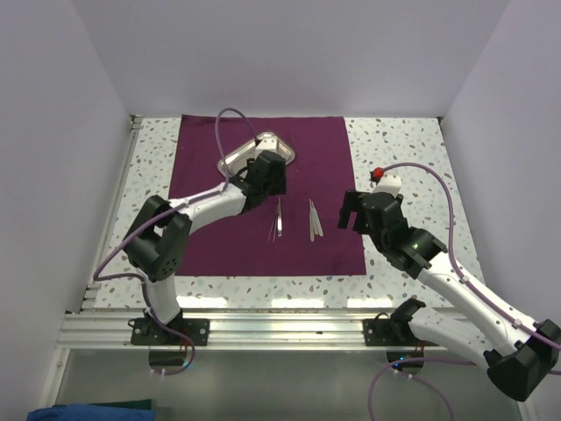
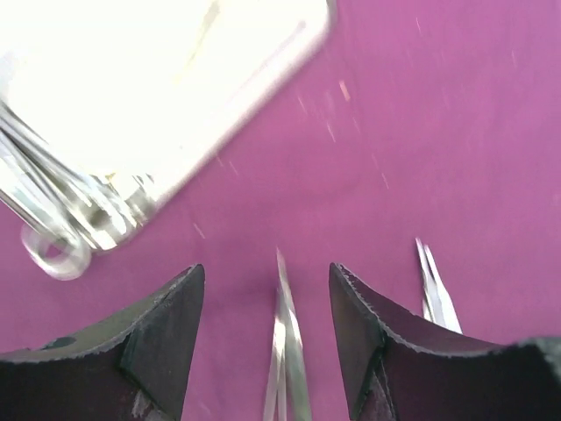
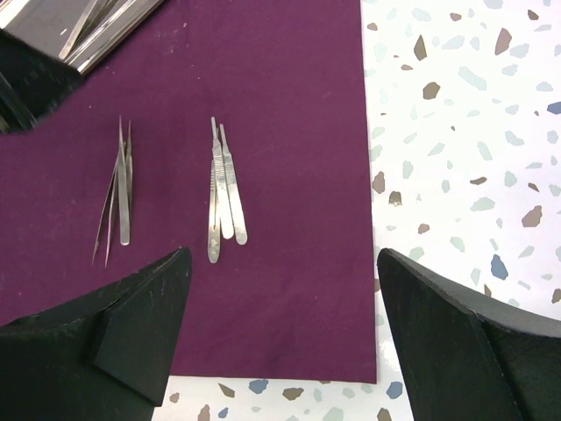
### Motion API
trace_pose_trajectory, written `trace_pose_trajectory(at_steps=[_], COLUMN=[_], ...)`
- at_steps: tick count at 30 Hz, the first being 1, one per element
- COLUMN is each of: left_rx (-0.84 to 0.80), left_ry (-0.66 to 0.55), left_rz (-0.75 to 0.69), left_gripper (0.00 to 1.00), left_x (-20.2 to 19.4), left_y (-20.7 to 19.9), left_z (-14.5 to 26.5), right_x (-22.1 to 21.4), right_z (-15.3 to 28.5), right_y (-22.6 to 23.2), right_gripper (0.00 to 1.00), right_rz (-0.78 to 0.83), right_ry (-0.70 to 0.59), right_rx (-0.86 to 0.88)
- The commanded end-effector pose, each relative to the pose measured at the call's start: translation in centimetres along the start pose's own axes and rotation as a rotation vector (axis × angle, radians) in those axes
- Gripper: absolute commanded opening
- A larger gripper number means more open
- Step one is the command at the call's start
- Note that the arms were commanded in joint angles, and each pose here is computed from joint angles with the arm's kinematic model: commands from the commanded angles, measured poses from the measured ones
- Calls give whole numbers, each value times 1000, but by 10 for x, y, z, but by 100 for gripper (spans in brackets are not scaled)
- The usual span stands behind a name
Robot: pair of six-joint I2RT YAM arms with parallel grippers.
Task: Open and lay out the surgical kit
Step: Place the medical item in the surgical kit, then pick up the medical item from the container.
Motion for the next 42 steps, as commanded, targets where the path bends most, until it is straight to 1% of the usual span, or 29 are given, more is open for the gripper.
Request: trace_pose_trajectory(at_steps=[1,2,3,5,6,8,9,10,11,12,13,15,16,18,25,26,27,30,31,33,34,35,36,37,39,42], left_rx=[9,5,7,6,-36,-60,-77,-73,-77,-106,-108,-143,-177,-189,-136,-130,-124,-116,-118,-122,-123,-121,-119,-114,-112,-109], left_ry=[-98,-97,-124,-102,-120,-79,-98,-61,-56,-65,-38,-34,3,14,64,74,83,113,129,142,158,161,161,165,160,117], left_rz=[-9,-15,-15,-39,-70,-119,-150,-175,-191,-220,-235,-244,-245,-226,-195,-192,-186,-177,-176,-172,-171,-168,-167,-163,-147,-123], left_gripper=[62,61,60,60,59,59,59,59,59,59,59,59,59,59,57,56,50,40,29,20,8,4,1,0,0,0], left_x=[54,60,82,83,100,93,108,96,96,105,94,99,89,90,76,73,71,61,55,51,45,45,45,44,48,68], left_y=[14,17,23,29,24,26,22,26,26,21,24,21,20,22,42,44,47,55,57,59,60,62,62,63,65,60], left_z=[-22,-27,-33,-51,-57,-79,-84,-99,-105,-109,-121,-130,-137,-143,-159,-161,-162,-168,-170,-172,-174,-174,-174,-174,-174,-167], right_x=[8,8,7,9,8,9,8,8,9,8,8,7,7,7,6,6,6,6,6,6,5,5,5,5,5,5], right_z=[2,1,1,1,1,1,1,1,1,0,0,-1,-1,-1,-3,-3,-3,-3,-3,-3,-3,-4,-4,-4,-4,-4], right_y=[-3,-3,-3,-3,-3,-3,-3,-3,-3,-3,-3,-2,-2,-2,-2,-2,-2,-2,-2,-2,-2,-1,-1,-1,-1,0], right_gripper=[91,91,91,91,91,91,91,91,91,91,91,91,91,91,91,91,91,91,91,91,91,91,91,91,91,91], right_rz=[-26,-25,-23,-25,-25,-24,-22,-22,-25,-22,-22,-17,-17,-17,-13,-14,-13,-13,-14,-12,-11,-10,-9,-10,-9,-10], right_ry=[-35,-35,-32,-36,-36,-36,-36,-34,-36,-33,-33,-27,-27,-26,-21,-21,-20,-21,-22,-22,-18,-18,-19,-18,-18,-18], right_rx=[-13,-14,-15,-15,-17,-15,-16,-16,-17,-18,-16,-18,-18,-20,-23,-21,-22,-23,-23,-23,-21,-19,-18,-18,-19,-18])
Point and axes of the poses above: each gripper's point midway between its finger pads, its own z axis back along the fingers, its own y axis along the line the jaws close on, x = y × z, the point moved 1 cm from there along z, back along the fingers, and after that the axes turned 12 degrees about z, right-handed, at the moved point
